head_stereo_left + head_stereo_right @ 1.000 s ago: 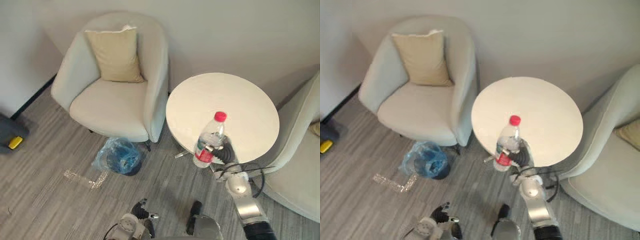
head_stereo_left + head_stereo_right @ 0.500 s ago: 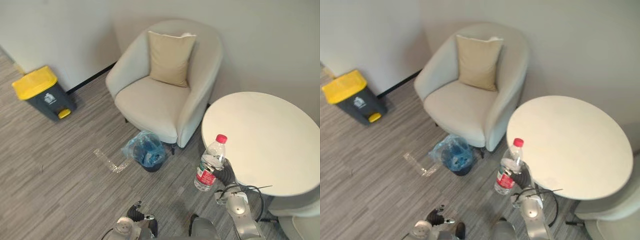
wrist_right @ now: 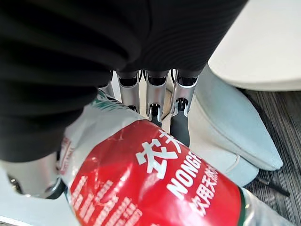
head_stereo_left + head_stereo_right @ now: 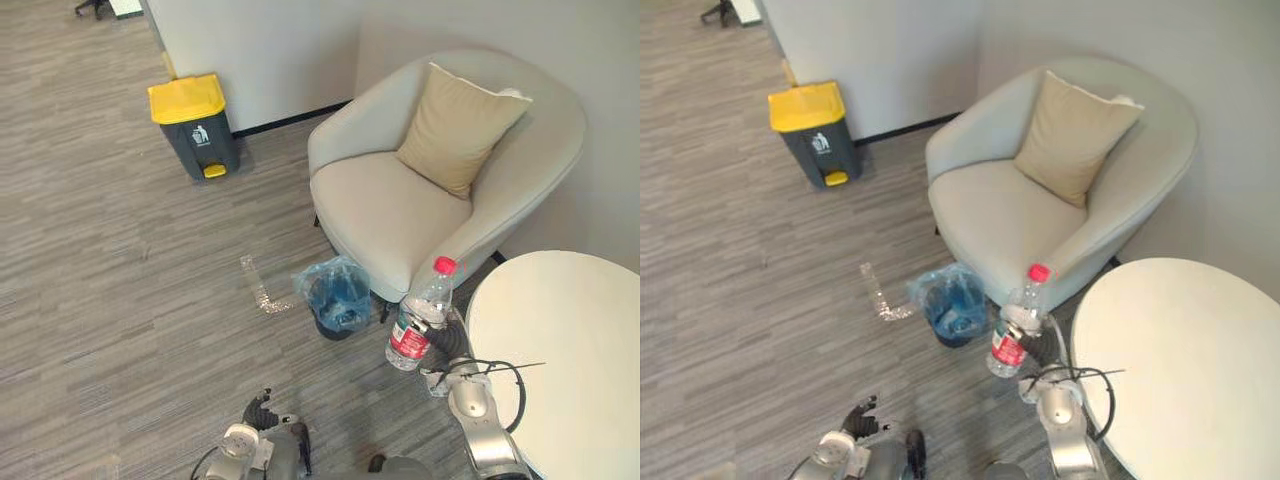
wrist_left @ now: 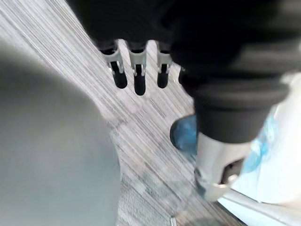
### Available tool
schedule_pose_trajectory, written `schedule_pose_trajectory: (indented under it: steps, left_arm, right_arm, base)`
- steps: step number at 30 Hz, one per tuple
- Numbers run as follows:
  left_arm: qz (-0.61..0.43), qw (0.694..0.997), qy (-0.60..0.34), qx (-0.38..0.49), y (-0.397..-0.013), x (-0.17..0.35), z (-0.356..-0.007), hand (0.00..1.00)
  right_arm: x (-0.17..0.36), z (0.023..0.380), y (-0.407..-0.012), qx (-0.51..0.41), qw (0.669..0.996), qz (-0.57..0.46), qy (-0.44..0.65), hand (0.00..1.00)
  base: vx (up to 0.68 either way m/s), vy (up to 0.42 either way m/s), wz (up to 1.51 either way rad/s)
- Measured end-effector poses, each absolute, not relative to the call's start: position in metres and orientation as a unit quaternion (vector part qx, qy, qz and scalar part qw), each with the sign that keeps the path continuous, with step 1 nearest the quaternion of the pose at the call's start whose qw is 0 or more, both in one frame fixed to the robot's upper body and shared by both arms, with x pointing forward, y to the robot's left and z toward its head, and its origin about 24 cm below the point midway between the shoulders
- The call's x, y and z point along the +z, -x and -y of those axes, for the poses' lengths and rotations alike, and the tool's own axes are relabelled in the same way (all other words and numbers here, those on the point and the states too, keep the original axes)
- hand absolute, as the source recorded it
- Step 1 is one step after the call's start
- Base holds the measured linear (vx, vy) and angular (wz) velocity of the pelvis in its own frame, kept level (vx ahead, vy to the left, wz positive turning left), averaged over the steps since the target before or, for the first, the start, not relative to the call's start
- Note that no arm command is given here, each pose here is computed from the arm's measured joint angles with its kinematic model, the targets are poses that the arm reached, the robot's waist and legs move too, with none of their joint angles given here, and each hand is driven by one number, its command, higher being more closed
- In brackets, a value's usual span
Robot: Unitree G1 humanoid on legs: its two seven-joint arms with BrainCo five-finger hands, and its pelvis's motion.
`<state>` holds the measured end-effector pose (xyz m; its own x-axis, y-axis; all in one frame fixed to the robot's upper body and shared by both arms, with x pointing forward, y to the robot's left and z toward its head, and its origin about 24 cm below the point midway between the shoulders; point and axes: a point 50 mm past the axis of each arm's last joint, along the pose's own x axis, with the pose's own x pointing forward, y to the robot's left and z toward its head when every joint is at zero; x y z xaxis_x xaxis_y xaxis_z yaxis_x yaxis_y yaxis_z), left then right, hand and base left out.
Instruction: Gather rubbish on tea table into small bin, then transfer packed bag to large trash can.
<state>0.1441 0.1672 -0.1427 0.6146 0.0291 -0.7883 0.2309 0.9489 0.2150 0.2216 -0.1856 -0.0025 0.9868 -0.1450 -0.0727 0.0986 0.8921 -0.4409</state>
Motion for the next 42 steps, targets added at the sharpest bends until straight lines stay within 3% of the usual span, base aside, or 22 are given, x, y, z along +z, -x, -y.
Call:
schedule_pose_trajectory:
  steps: [12,22,29,37,42]
  left_arm:
    - [-0.452,0.876,-0.161,-0.049,-0.138,-0.146,-0.179,0.00]
    - [-0.470,0.872,-0.136,-0.019,-0.131,-0.151,-0.179,0.00]
    - [-0.451,0.874,-0.172,-0.051,-0.142,-0.146,-0.174,0.00]
    - [-0.428,0.882,-0.188,-0.056,-0.154,-0.140,-0.176,0.00]
    - [-0.365,0.916,-0.167,0.000,-0.192,-0.118,-0.186,0.00]
  right_arm:
    - [-0.014,0.156,-0.222,0.010,0.971,-0.068,0.230,1.00]
    - [-0.024,0.167,-0.215,0.016,0.965,-0.095,0.245,1.00]
    - [-0.022,0.167,-0.215,0.008,0.965,-0.089,0.245,1.00]
    - [-0.005,0.139,-0.237,0.053,0.964,-0.031,0.258,1.00]
    - [0.025,0.131,-0.278,0.049,0.955,0.036,0.289,1.00]
  base:
    - [0.09,0.064,0.05]
    - [0.20,-0.107,0.44]
    - [0.03,-0.013,0.22]
    - [-0.12,0.019,0.06]
    - [-0.22,-0.025,-0.09]
